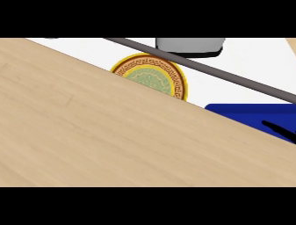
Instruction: Pick the lemon from the tray and place it in the plate
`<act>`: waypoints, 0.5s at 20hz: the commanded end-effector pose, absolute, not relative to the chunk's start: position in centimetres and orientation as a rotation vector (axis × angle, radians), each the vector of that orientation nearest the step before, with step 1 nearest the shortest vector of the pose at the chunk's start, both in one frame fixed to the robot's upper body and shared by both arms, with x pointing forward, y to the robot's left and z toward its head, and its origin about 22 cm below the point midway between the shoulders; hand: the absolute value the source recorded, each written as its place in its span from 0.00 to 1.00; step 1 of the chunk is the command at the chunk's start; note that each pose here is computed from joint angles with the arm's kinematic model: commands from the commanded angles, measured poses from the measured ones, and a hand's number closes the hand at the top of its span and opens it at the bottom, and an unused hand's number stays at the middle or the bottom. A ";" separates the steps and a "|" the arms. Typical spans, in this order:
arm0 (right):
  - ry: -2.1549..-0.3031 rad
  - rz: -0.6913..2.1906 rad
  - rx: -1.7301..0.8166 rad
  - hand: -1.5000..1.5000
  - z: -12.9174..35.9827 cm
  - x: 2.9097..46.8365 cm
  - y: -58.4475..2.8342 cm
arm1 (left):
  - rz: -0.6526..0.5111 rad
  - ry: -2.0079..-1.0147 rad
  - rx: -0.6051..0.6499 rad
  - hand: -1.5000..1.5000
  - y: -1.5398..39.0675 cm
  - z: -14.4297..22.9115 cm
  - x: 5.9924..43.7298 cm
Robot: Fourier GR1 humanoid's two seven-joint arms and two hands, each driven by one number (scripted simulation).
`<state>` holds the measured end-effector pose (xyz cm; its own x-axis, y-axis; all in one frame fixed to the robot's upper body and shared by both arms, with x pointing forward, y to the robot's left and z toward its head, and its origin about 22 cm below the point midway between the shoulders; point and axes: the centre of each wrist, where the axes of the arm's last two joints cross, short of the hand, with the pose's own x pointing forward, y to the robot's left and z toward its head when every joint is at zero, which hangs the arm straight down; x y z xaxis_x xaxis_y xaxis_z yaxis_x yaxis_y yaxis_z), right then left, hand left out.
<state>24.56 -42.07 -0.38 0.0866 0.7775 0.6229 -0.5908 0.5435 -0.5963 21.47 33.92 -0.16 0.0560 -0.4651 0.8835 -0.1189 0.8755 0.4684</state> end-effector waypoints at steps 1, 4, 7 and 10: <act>-1.077 1.043 -0.209 0.00 -0.6 26.1 -41.2 | -0.308 -1.521 0.486 0.50 34.1 -0.7 19.9; -1.171 0.998 -0.162 1.00 -0.4 24.4 -42.2 | -0.292 -1.515 0.482 0.50 32.6 -0.1 21.3; -1.163 1.011 -0.159 1.00 -1.5 24.8 -40.0 | -0.297 -1.522 0.469 0.50 32.2 -1.1 21.5; -1.165 1.036 -0.182 1.00 -2.9 26.2 -40.9 | -0.293 -1.514 0.469 0.50 33.6 0.3 20.7</act>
